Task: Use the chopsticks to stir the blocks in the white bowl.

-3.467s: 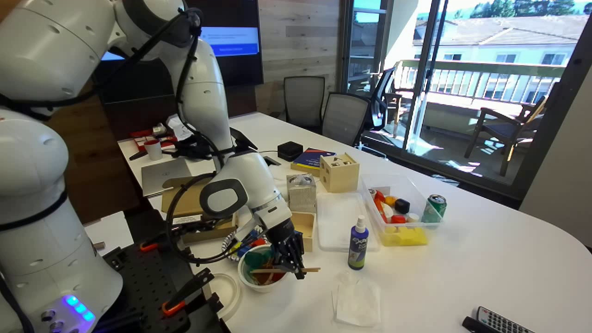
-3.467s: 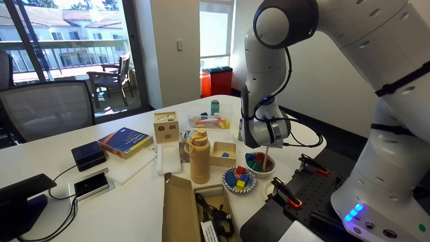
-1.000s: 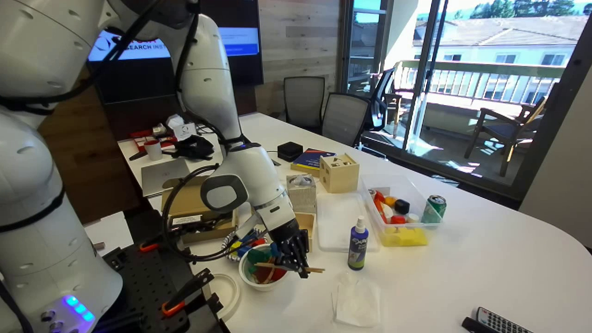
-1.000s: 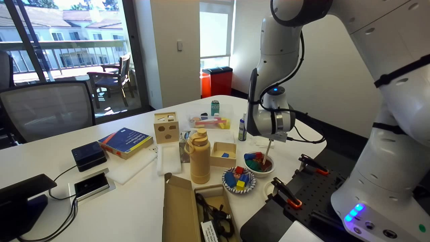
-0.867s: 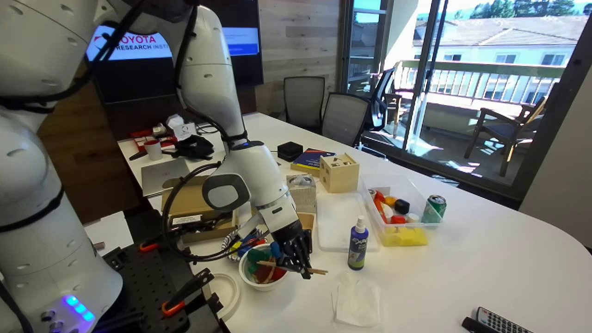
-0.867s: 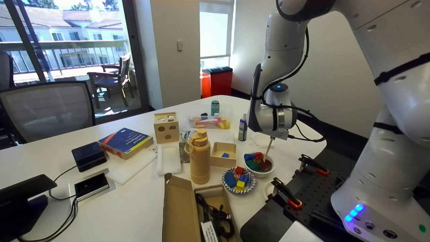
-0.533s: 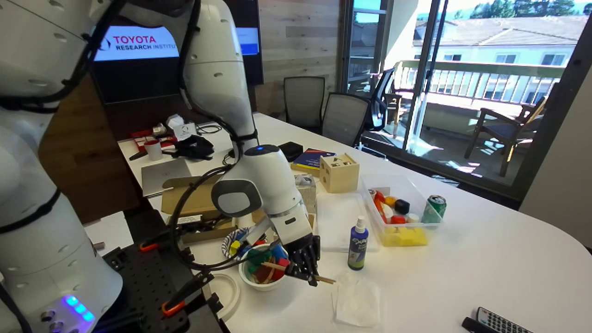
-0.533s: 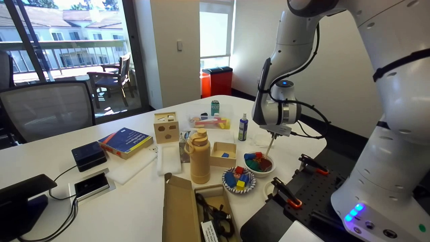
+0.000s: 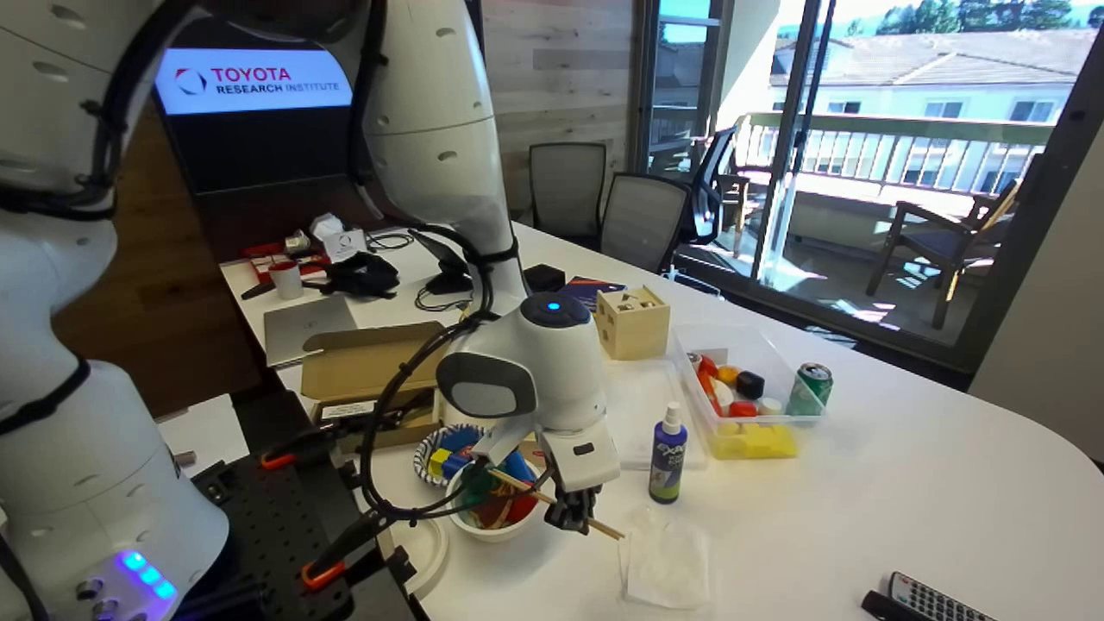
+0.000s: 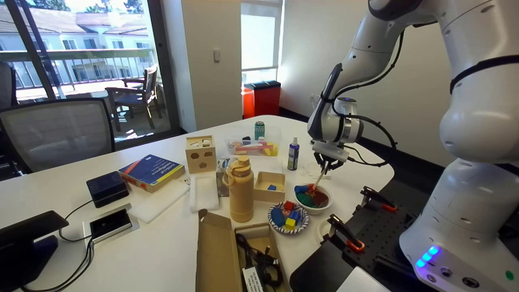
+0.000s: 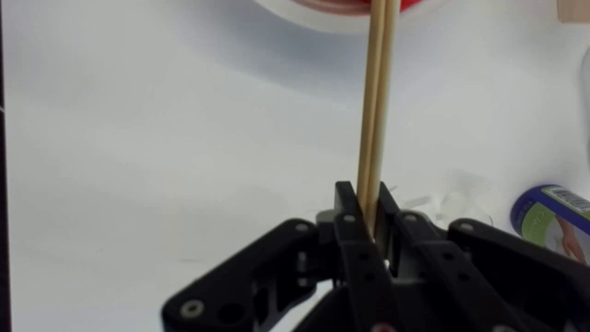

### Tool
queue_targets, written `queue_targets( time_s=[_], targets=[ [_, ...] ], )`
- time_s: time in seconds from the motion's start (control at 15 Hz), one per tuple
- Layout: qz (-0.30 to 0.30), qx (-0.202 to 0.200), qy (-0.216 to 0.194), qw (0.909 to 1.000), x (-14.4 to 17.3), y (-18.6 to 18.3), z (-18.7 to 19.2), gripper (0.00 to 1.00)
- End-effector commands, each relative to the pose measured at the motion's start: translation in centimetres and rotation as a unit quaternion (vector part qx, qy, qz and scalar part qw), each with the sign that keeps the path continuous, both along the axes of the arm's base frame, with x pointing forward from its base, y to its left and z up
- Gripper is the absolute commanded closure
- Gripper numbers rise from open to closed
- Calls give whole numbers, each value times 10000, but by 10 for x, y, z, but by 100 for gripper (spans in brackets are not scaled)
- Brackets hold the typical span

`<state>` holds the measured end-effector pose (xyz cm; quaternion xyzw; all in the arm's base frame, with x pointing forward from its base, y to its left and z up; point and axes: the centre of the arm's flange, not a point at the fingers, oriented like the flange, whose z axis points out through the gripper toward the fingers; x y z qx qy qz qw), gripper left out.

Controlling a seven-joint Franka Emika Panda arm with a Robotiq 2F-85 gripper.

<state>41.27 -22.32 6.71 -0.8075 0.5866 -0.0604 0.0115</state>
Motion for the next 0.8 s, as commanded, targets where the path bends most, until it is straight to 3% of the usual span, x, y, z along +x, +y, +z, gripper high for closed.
queue_targets(
  time_s=[0.0, 0.33, 0.73],
  targets=[
    [54, 475, 196, 9987, -3, -12, -13, 97],
    [-104, 708, 445, 9964, -17, -22, -32, 97],
    [-129, 851, 333, 9957, -6, -21, -41, 97]
  ],
)
